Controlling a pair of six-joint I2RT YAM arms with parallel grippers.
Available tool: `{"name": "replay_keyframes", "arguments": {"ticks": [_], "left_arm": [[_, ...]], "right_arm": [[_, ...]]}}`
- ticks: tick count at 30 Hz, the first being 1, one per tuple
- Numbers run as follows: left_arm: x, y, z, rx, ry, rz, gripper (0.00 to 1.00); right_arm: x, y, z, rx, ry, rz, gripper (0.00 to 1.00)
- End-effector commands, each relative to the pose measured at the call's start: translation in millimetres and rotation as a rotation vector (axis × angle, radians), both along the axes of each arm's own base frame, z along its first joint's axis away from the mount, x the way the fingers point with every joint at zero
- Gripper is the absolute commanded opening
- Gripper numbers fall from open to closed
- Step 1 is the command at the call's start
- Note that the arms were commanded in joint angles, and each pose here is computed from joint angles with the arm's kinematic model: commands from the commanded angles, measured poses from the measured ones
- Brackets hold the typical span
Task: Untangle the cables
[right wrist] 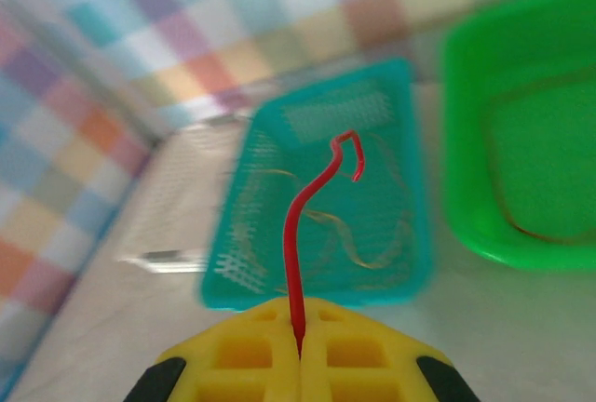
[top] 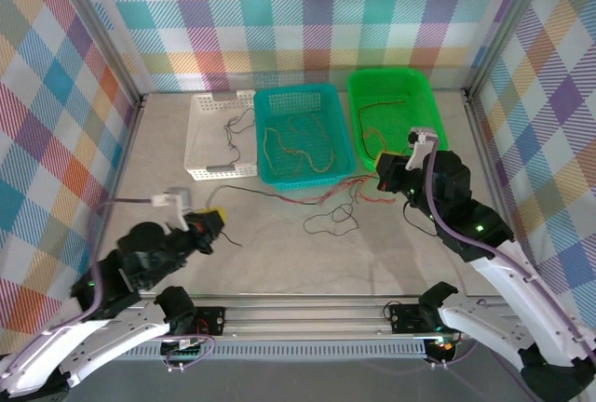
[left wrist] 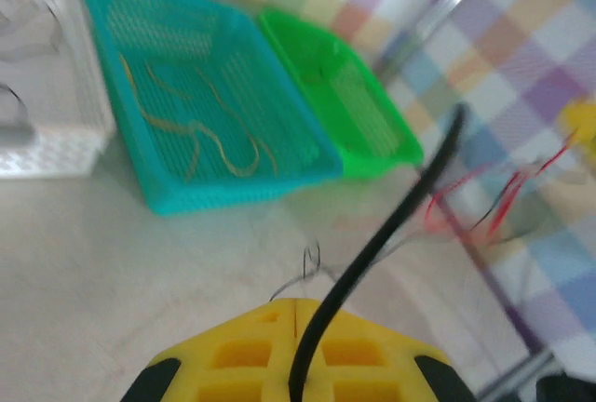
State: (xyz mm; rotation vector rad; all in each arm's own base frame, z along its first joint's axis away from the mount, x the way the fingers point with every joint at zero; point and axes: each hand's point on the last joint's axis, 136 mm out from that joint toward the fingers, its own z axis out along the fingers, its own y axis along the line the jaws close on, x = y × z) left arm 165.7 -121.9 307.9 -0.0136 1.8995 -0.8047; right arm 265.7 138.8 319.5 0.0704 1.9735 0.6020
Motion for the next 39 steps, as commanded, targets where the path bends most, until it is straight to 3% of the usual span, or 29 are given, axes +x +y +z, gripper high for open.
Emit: {"name": "replay_keyframes", "arguments": {"ticks": [1,7,17,22,32,39], "left_arm": [[0.0,45.0,17.3,0.114,-0.013,0.162,0.0],[-1.4,76.8,81.9,0.158,-0.127,0.265,0.0],[31.7,50.0,167.7,0.28,-0.306,0.301,0.0],[60.2,27.7,183.3,0.317,-0.331,0.32,0.0],[157.4,71.3,169.2,0.352,-0.2,0.569,0.0],[215.1,78.5,153.7,0.272,-0.122,0.6,0.0]], "right_arm": [[9.0,-34.4,-51.2,0.029,0.149,-0.145,0.0],[9.2,-63.5,-111.2,-0.003,0.286,-0.266,0.0],[2.1,-76.3,-142.4,-0.044,0.317,-0.319,0.0],[-1.8,-64.7,-124.7,0.028,0.262,-0.254,0.0],[-14.5,-55.4,-38.2,0.054,0.109,-0.145,0.0],[-22.2,-41.3,-10.4,0.057,0.059,-0.037,0.0]]}}
